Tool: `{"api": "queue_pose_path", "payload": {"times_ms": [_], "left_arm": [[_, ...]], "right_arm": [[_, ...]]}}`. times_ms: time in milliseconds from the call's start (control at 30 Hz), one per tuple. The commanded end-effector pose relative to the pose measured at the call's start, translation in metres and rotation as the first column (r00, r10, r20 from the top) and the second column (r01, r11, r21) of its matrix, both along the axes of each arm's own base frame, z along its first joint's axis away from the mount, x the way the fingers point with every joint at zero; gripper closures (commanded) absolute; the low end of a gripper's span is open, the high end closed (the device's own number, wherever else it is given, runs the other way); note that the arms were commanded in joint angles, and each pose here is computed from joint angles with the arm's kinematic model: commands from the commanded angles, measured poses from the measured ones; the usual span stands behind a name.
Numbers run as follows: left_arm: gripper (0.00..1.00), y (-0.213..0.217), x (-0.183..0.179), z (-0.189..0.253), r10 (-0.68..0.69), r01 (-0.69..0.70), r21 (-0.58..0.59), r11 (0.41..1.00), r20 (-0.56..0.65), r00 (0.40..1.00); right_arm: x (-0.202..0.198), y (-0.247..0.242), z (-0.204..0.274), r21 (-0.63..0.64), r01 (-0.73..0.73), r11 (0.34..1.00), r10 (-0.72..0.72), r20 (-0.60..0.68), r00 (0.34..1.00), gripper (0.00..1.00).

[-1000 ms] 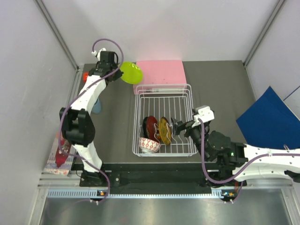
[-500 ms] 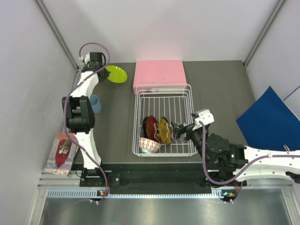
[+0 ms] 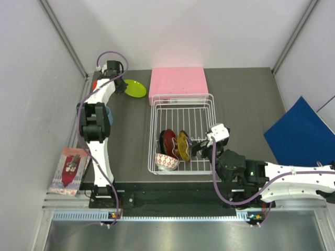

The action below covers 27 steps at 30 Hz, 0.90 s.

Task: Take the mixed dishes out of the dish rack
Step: Place the plate at the center of the board.

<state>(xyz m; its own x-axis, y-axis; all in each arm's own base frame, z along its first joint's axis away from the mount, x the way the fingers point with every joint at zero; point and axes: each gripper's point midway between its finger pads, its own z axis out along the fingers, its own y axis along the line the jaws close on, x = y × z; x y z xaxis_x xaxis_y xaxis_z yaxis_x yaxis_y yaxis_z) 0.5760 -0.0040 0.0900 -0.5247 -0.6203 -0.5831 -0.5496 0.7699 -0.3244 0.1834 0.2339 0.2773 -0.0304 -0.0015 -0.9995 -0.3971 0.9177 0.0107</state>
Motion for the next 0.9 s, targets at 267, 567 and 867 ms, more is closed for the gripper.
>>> {"api": "queue_pose_path", "payload": {"times_ms": [267,567,867], "left_arm": [[0.46,0.027,-0.015,0.016,0.043,-0.039,0.073,0.997,-0.060,0.997],[0.22,0.015,-0.021,0.065,0.057,-0.057,-0.002,0.998,0.021,0.998],[0.18,-0.083,-0.055,0.184,-0.143,0.167,-0.061,0.984,0.285,0.948]], "right_arm": [[0.003,0.003,0.008,0.044,0.002,0.999,-0.002,-0.008,1.000,0.00],[0.001,0.000,0.006,0.048,-0.005,0.999,0.006,-0.014,1.000,0.00],[0.003,0.014,-0.007,-0.095,-0.023,0.995,0.021,-0.017,1.000,0.00]]}}
